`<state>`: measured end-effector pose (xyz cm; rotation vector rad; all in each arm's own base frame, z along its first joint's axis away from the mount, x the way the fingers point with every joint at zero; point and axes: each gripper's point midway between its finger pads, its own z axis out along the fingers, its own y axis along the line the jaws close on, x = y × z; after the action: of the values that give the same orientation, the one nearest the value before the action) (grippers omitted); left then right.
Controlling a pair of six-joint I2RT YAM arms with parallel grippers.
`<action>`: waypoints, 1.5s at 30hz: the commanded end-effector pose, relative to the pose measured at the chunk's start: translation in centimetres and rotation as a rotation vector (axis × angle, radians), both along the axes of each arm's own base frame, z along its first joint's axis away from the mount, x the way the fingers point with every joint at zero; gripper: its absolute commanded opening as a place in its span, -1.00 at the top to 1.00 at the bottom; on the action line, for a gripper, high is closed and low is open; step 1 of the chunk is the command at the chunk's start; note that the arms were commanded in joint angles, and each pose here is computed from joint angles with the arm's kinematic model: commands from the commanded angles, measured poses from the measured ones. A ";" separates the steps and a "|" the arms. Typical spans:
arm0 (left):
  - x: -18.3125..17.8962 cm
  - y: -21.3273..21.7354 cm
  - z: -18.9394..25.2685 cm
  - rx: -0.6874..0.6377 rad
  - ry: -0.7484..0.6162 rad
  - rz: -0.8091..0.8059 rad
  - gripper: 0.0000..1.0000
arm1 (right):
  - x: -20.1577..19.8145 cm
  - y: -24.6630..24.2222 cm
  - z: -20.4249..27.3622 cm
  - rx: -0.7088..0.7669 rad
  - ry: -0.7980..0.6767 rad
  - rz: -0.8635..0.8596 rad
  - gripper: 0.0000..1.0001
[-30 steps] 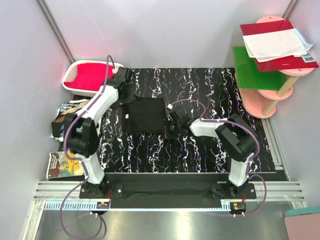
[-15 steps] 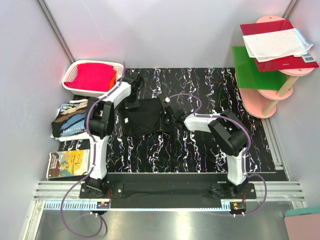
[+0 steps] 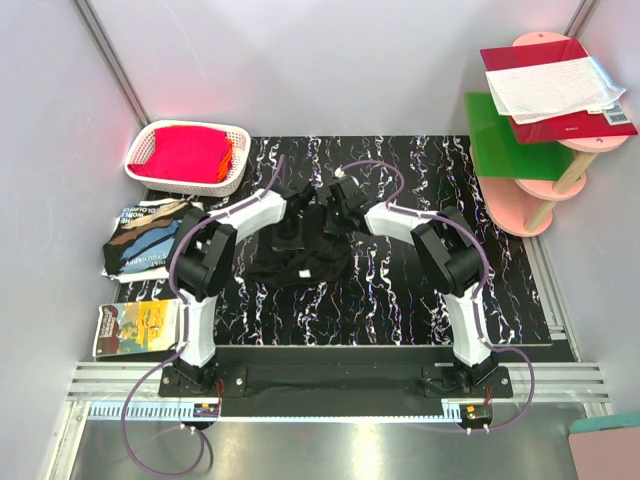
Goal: Fold and stack the t-shirts
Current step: Smooth out wrinkles on the folded tshirt
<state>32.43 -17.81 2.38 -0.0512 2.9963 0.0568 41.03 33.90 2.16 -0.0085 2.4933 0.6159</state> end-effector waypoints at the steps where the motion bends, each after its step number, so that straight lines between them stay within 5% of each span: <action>1: 0.1 -2.0 -0.5 -0.054 -0.001 0.012 1.00 | 2.9 -1.3 2.1 -0.063 -0.079 -0.011 1.00; 5: 0.4 -1.1 -0.1 -0.013 -0.035 0.026 1.00 | 3.2 -3.0 4.0 -0.123 -0.134 -0.022 1.00; 8: 1.0 -0.5 2.4 -0.008 -0.115 0.031 0.80 | 2.5 -4.4 6.1 -0.149 -0.177 -0.036 0.96; 12: 1.0 -0.2 6.5 -0.050 -0.213 0.009 -0.21 | 1.7 -6.3 8.8 -0.190 -0.233 -0.045 0.65; 16: 0.3 -0.1 9.4 -0.099 -0.270 -0.002 -0.74 | 0.3 -7.6 11.5 -0.183 -0.279 -0.057 -0.32; 17: 0.2 0.0 9.9 -0.106 -0.283 -0.004 -0.79 | 0.1 -7.8 11.8 -0.180 -0.284 -0.057 -0.39; 21: -0.8 0.6 8.5 -0.082 -0.248 0.008 -0.80 | -1.2 -8.0 12.3 -0.159 -0.285 -0.035 -0.51; 28: -1.6 -0.5 5.5 -0.153 -0.222 0.021 -0.23 | -3.6 -7.7 8.9 -0.127 -0.186 0.011 -0.47; 45: -0.3 -2.7 5.1 -0.236 -0.227 0.031 -0.18 | -3.8 -4.9 5.0 -0.015 -0.097 0.050 -0.41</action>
<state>30.38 -18.74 6.66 -0.1057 2.8084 -0.1855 36.45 27.09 6.53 -0.1012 2.4446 0.5088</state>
